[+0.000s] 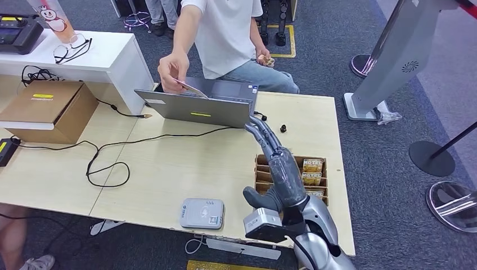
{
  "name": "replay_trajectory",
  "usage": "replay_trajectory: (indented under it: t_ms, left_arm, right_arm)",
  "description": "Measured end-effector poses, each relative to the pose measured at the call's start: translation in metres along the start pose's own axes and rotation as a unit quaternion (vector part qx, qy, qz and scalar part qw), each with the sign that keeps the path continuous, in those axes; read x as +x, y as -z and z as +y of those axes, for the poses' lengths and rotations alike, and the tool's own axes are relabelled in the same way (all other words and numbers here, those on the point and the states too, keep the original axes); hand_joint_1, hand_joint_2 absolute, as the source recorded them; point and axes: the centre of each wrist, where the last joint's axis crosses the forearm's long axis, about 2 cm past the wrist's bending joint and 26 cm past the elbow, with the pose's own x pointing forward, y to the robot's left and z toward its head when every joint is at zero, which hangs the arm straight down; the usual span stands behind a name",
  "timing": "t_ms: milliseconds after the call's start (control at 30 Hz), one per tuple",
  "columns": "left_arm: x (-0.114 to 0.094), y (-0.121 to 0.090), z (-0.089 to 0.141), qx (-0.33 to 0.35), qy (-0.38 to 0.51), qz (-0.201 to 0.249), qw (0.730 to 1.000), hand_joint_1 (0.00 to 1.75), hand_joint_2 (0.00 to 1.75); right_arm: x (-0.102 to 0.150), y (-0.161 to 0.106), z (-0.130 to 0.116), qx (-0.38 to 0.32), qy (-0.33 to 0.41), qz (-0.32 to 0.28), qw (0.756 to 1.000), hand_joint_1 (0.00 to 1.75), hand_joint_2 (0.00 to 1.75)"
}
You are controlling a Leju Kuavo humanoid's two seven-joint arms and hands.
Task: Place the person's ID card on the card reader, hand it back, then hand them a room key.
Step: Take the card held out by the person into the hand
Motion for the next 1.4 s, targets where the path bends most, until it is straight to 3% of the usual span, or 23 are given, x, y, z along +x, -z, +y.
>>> replay_trajectory:
  t_ms: [300,833,967,1400]
  left_arm:
    - [0.011,0.002,0.000,-0.006,0.017,0.003,1.000,0.00,0.00]
    - [0.016,0.003,0.001,-0.008,0.027,0.007,1.000,0.00,0.00]
    - [0.017,0.003,0.001,-0.008,0.032,0.009,0.999,0.00,0.00]
    - [0.021,0.004,0.003,-0.008,0.032,0.009,0.999,0.00,0.00]
  right_arm:
    - [-0.024,0.036,-0.010,-0.040,-0.153,0.017,0.987,0.00,0.00]
    - [-0.048,0.052,-0.003,-0.027,-0.195,0.051,0.979,0.00,0.00]
    - [-0.052,0.054,-0.002,-0.023,-0.202,0.058,0.977,0.00,1.75]
    - [-0.058,0.061,0.007,-0.005,-0.208,0.080,0.975,0.00,1.75]
